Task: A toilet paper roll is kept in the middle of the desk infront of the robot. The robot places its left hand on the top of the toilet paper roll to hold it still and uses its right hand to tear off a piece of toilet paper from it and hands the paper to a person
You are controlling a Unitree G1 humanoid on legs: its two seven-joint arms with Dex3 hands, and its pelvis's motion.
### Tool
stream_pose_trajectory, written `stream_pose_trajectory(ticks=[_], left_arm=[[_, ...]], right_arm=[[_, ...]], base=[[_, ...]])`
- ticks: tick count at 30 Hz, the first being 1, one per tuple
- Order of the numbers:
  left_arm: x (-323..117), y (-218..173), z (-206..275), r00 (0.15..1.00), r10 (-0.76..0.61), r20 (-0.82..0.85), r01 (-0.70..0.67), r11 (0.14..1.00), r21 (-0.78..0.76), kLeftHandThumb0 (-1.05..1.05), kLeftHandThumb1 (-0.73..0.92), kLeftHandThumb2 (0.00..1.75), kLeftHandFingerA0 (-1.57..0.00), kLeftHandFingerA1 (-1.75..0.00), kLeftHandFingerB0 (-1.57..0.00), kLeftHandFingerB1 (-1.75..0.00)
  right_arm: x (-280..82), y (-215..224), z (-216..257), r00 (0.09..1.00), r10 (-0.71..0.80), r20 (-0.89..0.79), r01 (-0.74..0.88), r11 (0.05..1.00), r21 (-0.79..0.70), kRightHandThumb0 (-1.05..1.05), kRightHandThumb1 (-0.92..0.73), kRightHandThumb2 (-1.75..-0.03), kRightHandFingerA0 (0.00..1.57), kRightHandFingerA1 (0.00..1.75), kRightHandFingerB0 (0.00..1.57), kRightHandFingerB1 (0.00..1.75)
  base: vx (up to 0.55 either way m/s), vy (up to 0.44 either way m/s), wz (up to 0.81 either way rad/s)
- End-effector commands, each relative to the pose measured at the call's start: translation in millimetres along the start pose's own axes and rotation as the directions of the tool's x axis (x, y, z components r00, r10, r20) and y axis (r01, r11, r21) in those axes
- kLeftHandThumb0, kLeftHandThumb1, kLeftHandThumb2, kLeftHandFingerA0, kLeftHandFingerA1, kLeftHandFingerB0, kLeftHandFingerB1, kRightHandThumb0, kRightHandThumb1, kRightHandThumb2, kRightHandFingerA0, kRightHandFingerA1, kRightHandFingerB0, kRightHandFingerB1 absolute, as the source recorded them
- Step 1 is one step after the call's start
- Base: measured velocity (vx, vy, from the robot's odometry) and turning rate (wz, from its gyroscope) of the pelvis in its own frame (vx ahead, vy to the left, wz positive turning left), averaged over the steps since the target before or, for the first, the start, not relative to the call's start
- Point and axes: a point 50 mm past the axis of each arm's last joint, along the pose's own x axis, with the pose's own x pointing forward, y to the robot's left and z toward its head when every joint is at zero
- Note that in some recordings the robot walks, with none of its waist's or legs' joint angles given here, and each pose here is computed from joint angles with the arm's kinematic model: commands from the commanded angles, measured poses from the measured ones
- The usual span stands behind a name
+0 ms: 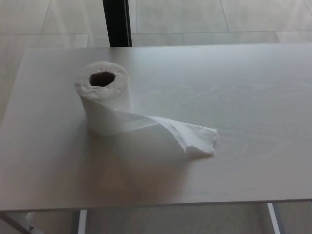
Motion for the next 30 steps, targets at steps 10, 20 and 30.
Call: stream_pose_trajectory(ticks=[10, 20, 30], left_arm=[[-14, 57, -24, 0.958, 0.249, -0.145, -0.278, 0.668, -0.69, -1.05, 0.51, 1.64, -1.13, -1.63, -0.77, -1.5], [-58, 181, 87, 0.784, 0.609, 0.121, -0.227, 0.463, -0.857, -1.05, 0.83, 1.0, -0.78, -1.75, -0.48, -1.75], [-190, 261, 210, 0.363, 0.847, 0.389, -0.267, 0.495, -0.827, -1.05, 0.78, 1.27, -0.41, -1.3, -0.15, -1.13]], right_arm=[[-16, -65, 31, 0.947, -0.256, 0.193, 0.121, 0.843, 0.525, -0.69, -0.5, -0.86, 0.28, 0.74, 0.06, 0.55], [-93, -117, 183, 0.552, -0.427, 0.716, -0.008, 0.856, 0.517, -0.8, -0.48, -0.88, 0.28, 0.72, 0.14, 0.56], [-207, -68, 309, 0.112, -0.275, 0.955, -0.056, 0.958, 0.283, -0.73, -0.5, -0.87, 0.19, 0.53, 0.09, 0.39]], base=[[0.0, 0.0, 0.0], [0.0, 0.0, 0.0], [0.0, 0.0, 0.0]])
